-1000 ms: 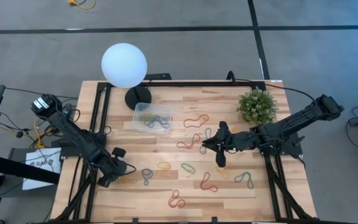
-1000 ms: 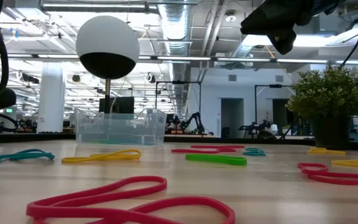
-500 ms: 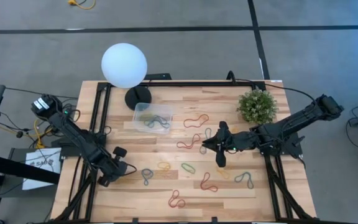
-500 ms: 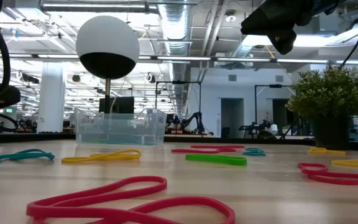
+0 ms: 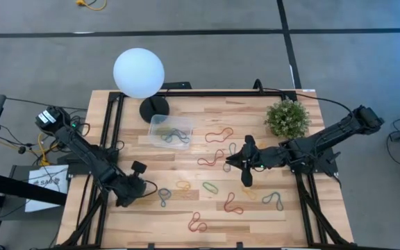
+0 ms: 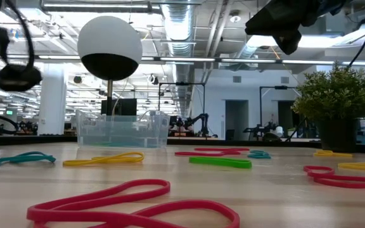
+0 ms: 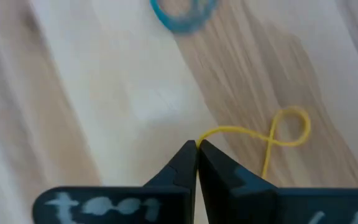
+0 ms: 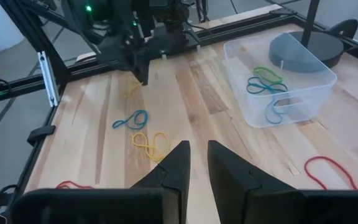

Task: Pick and place rubber bands into bin
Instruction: Put the yellow rubber band into the transparent container

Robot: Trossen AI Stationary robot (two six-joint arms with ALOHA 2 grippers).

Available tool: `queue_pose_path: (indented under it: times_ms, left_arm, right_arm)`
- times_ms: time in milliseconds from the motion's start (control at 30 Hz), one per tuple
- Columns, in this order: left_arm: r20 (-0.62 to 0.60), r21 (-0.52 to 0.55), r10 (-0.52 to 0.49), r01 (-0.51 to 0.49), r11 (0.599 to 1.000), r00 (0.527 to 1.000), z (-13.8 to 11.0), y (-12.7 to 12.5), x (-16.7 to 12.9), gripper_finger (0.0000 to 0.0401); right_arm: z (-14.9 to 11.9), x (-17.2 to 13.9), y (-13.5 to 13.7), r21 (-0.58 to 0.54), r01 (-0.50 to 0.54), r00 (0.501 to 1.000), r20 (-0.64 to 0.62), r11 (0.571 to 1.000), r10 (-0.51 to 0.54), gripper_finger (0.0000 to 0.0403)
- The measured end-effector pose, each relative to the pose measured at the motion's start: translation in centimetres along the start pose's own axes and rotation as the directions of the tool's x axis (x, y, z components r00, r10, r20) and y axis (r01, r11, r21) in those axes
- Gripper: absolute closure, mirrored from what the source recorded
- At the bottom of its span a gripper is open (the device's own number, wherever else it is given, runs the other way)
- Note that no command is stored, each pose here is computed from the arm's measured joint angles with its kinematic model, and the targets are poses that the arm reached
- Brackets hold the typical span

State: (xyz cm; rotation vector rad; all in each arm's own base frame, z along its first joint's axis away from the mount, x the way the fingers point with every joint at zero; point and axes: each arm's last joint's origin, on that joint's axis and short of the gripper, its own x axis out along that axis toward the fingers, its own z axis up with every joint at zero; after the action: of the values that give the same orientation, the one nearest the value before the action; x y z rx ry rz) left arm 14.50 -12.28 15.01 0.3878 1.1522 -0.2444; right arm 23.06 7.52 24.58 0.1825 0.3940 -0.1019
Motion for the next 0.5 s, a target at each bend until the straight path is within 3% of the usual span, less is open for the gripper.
queue_pose_path:
  times_ms: [200, 367, 500]
  left_arm:
    - [0.087, 0.068, 0.153, -0.159, 0.985, 0.984, 2.4, 1.4, -1.3, 0.0401]
    - [0.107, 0.056, 0.352, -0.359, 0.932, 0.93, 4.1, 3.6, -2.5, 0.0401]
    - [0.108, 0.028, 0.445, -0.45, 0.892, 0.889, 5.5, 5.8, -3.4, 0.0401]
  right_arm:
    - [0.1, 0.1, -0.4, -0.009, 0.015, 1.0, 0.003, 1.0, -0.015, 0.0353]
    - [0.2, 0.3, -0.7, -0.003, 0.03, 1.0, 0.006, 1.0, -0.03, 0.0353]
    - [0.3, 0.3, -0.9, 0.0, 0.037, 0.999, 0.006, 0.999, -0.037, 0.0353]
